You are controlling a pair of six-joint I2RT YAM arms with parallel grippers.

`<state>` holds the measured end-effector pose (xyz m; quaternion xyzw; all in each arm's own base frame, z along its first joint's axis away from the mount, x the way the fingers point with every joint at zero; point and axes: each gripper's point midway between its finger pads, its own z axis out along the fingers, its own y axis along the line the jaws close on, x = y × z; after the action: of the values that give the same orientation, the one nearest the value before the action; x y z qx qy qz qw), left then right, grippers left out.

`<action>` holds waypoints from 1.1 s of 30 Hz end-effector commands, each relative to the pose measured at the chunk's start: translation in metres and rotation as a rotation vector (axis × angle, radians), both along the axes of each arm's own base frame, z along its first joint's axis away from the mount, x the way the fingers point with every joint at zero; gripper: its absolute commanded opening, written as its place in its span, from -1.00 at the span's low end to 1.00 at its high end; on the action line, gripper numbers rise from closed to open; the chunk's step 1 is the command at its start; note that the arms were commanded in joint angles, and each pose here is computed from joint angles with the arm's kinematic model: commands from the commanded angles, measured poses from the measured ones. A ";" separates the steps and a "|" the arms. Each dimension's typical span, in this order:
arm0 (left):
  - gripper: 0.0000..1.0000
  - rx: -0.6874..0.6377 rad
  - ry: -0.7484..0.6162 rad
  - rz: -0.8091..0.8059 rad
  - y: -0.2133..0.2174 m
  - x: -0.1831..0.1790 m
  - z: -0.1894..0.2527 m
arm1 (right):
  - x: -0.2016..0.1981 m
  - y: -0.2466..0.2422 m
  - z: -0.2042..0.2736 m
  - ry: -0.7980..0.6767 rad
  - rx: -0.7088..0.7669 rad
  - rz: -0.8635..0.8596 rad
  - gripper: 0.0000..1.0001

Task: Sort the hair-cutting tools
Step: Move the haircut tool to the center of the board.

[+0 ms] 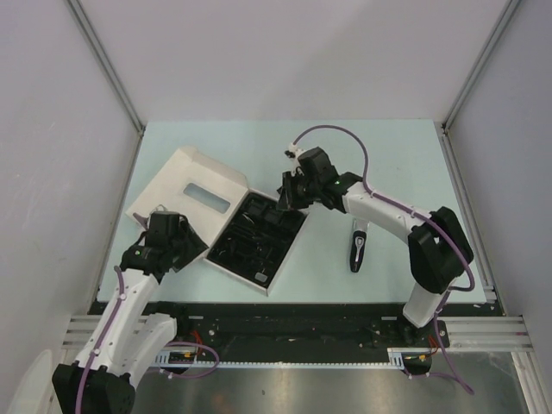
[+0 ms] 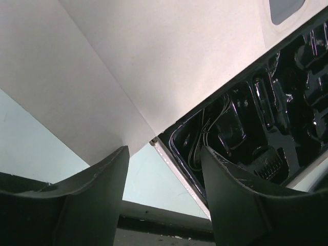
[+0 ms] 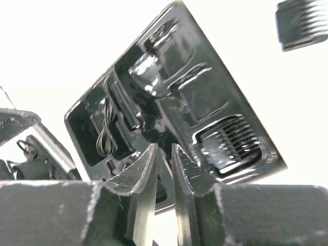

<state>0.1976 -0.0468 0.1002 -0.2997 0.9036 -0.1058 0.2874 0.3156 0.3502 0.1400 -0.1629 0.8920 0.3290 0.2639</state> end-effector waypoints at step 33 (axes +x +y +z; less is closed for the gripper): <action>0.36 0.031 -0.166 0.059 0.014 0.001 0.065 | 0.080 0.096 -0.064 -0.029 -0.035 0.247 -0.59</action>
<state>0.1892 -0.0400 0.1442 -0.3326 0.8724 -0.1221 0.3368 0.4037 0.4352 0.0550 -0.2496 0.8828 0.3302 0.2220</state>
